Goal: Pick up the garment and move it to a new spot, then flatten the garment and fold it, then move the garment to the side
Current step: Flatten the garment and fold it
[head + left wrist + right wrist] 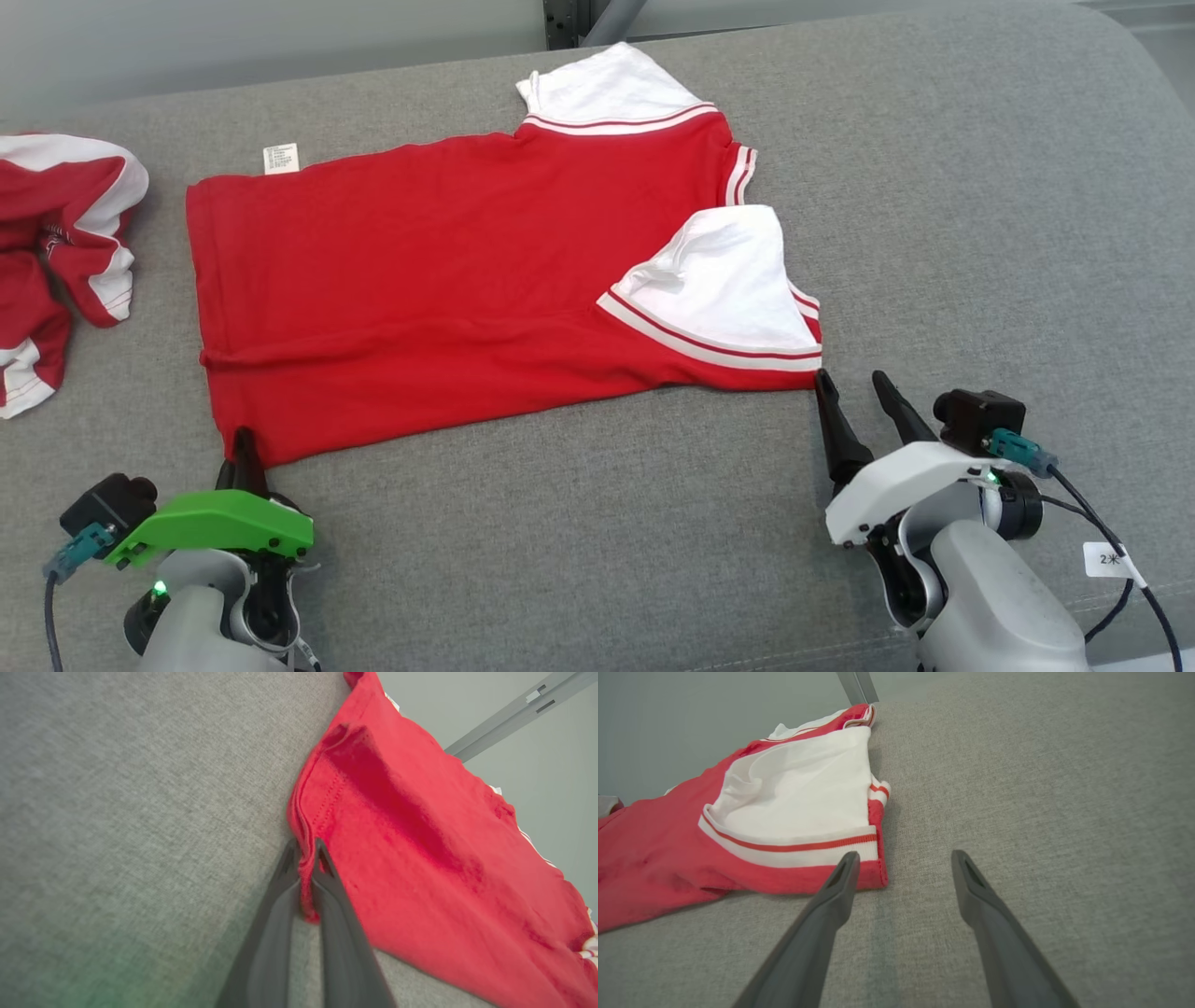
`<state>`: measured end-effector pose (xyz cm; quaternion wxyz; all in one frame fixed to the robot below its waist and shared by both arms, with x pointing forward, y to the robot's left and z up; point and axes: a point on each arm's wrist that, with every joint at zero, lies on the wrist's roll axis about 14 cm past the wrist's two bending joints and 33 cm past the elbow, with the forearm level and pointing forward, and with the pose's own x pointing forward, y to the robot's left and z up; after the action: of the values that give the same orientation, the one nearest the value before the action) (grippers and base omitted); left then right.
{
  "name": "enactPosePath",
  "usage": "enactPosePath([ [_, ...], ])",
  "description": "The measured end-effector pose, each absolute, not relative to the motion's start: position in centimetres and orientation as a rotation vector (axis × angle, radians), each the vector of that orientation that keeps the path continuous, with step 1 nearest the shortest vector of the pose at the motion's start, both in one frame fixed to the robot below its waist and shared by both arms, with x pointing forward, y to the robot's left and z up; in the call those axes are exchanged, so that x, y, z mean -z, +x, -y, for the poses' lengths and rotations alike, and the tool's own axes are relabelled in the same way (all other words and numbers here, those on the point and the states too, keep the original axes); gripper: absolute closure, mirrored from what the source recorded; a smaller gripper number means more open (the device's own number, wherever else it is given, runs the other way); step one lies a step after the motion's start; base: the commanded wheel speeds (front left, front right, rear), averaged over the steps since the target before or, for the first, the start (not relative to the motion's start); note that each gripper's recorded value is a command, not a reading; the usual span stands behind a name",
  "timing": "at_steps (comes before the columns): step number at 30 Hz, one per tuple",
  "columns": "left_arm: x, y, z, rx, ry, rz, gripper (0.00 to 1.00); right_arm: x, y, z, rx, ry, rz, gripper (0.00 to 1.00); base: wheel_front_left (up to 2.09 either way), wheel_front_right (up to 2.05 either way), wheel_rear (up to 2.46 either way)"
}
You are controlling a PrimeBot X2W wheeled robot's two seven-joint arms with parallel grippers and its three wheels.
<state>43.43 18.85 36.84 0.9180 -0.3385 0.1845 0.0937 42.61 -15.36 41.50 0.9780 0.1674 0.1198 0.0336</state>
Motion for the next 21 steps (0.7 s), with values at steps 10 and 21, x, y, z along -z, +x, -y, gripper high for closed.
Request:
enactPosePath([
  [10, -38.4, 43.4, -18.5, -0.157, -0.676, -0.318, 1.0, -39.9, 44.0, 13.1, -0.104, 0.375, -0.326, 0.0, 0.0, 0.0, 0.0],
  [21, -39.4, 42.9, -19.0, -0.158, -0.675, -0.276, 1.0, -40.2, 45.2, 10.8, -0.142, 0.444, -0.352, 1.0, 0.0, 0.0, 0.0],
])
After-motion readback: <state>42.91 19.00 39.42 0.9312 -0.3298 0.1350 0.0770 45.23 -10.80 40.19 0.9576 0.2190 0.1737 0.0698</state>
